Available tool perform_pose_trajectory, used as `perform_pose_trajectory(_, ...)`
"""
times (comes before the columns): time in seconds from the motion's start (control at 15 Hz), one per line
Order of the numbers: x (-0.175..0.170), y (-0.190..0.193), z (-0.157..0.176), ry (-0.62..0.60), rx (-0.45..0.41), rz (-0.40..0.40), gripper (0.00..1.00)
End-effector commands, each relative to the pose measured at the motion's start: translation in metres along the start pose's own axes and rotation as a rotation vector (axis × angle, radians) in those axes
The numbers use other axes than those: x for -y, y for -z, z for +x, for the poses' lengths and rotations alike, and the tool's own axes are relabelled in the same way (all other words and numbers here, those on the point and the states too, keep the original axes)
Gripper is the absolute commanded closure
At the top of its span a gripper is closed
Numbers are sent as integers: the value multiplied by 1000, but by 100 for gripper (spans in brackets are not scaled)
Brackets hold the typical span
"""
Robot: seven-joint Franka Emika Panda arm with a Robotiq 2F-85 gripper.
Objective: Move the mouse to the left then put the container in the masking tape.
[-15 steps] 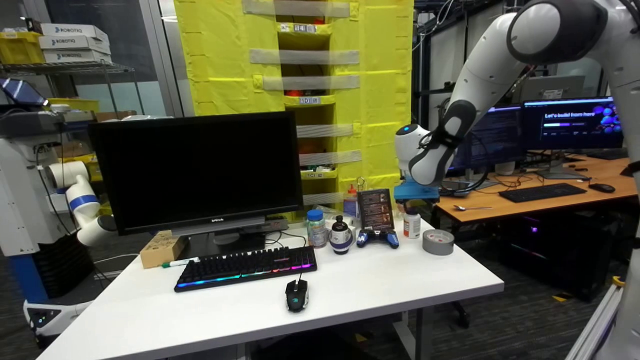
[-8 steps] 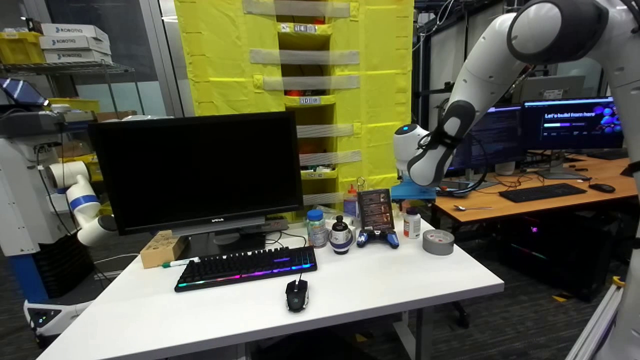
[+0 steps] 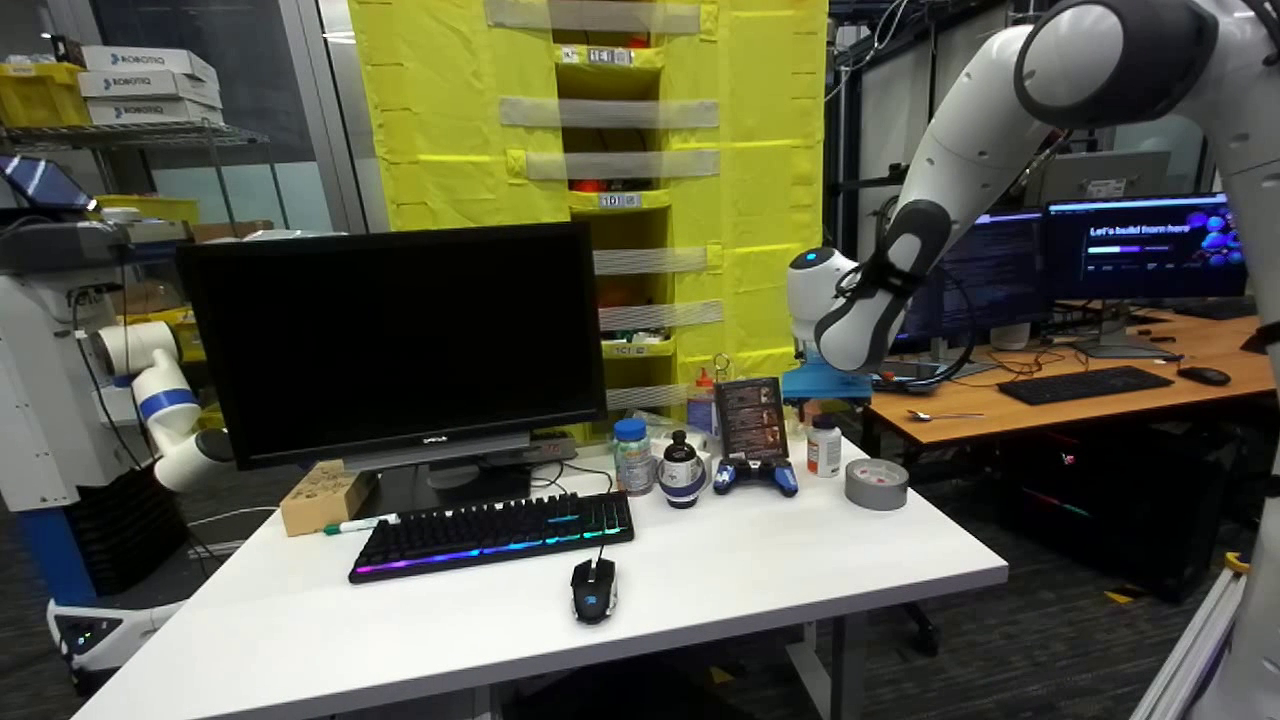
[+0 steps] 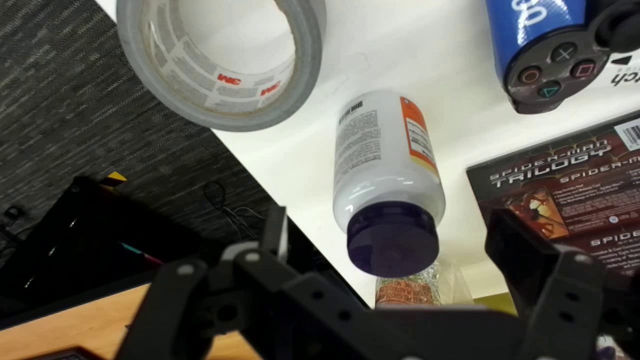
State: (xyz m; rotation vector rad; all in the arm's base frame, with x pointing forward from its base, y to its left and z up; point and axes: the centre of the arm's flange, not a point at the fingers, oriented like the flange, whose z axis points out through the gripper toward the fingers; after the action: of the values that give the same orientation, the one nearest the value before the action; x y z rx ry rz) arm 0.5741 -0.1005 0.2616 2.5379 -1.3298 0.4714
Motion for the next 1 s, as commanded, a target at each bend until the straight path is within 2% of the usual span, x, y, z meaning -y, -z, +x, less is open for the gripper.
perform_pose_trajectory(0.0,2,1,5,-6,-17,-3,0)
perform_pose_trajectory(0.27,6,4,21,8,-46,4,0)
perform_pose_trajectory(0.53,13,2,29,31,-34,21,0)
perform_pose_trajectory(0.73,17,-16,25,58,18,-21,0)
perform_pose_trajectory(0.93,22,-41,29,34,38,-57,0)
